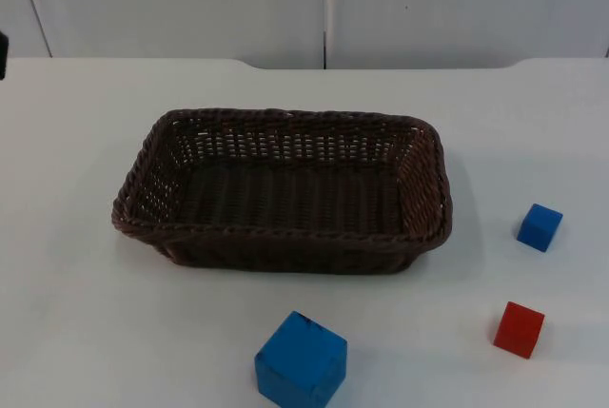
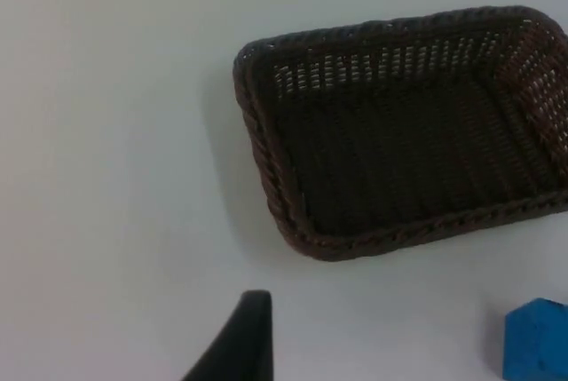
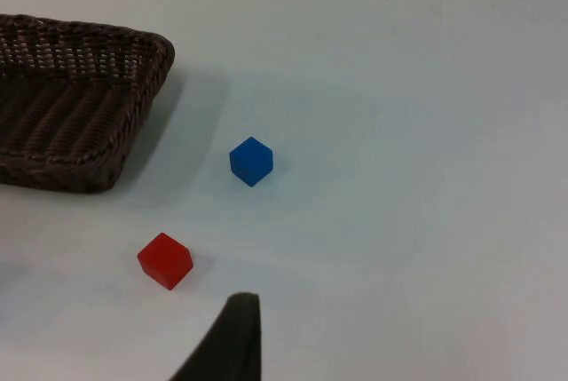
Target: Pick up the basket with the left hand and place the largest block into the basket with the right hand.
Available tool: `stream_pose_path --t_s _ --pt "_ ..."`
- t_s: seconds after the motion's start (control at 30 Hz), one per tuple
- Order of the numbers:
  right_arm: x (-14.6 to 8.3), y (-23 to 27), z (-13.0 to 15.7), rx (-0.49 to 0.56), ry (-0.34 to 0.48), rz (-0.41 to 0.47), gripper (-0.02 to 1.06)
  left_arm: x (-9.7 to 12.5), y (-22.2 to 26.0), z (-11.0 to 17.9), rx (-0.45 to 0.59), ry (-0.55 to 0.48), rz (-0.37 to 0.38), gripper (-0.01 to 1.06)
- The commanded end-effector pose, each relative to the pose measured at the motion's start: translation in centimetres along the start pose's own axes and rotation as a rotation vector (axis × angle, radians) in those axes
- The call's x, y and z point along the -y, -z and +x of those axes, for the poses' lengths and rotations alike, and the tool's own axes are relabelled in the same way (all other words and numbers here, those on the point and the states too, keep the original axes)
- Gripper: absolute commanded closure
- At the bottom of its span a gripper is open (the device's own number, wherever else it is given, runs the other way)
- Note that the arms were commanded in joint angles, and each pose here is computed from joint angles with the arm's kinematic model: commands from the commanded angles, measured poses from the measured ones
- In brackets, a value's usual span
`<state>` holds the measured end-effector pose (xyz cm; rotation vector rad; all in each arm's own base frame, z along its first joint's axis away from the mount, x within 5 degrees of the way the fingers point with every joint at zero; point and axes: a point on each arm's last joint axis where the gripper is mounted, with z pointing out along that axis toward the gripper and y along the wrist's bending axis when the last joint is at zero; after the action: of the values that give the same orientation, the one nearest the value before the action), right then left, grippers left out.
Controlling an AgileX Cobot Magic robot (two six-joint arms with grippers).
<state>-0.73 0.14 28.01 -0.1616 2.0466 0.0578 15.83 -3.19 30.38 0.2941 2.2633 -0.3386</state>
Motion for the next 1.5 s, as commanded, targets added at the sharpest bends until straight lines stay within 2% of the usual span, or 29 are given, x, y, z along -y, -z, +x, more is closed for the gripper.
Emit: stream_pose_path --t_s 0.0,0.23,0.4,0.6,0.73,0.97,1.07,1.23,1.47 --pt "0.0 0.0 0.0 0.008 0.000 -0.004 -0.01 -0.3 -0.5 -1.0 0.018 0.012 0.004 0.00" --pt "0.0 0.0 0.0 0.008 0.000 -0.004 -0.01 -1.2 -2.3 -4.0 0.004 -0.023 -0.001 0.00" --pt "0.0 0.0 0.0 0.008 0.000 -0.004 -0.01 -2.0 -3.8 -7.2 0.018 -0.024 0.004 0.00" --pt "0.0 0.0 0.0 0.008 0.000 -0.004 -0.01 -1.8 -4.9 -10.0 0.037 -0.087 0.026 0.00" --pt "0.0 0.0 0.0 0.008 0.001 -0.002 -0.01 -0.6 -7.6 -12.6 0.030 -0.135 0.079 0.00" --pt "0.2 0.1 0.0 0.007 -0.022 0.022 -0.01 1.0 -11.3 -14.8 0.000 -0.212 0.123 0.00" --pt "0.2 0.1 0.0 0.007 -0.025 0.022 -0.01 1.6 -13.7 -15.7 -0.044 -0.237 0.154 0.00" --pt "0.2 0.1 0.0 0.007 -0.025 0.022 -0.01 1.2 -17.2 -16.7 -0.124 -0.248 0.187 0.00" --pt "0.2 0.1 0.0 0.007 -0.025 0.022 -0.01 0.6 -21.2 -17.4 -0.178 -0.255 0.208 0.00"
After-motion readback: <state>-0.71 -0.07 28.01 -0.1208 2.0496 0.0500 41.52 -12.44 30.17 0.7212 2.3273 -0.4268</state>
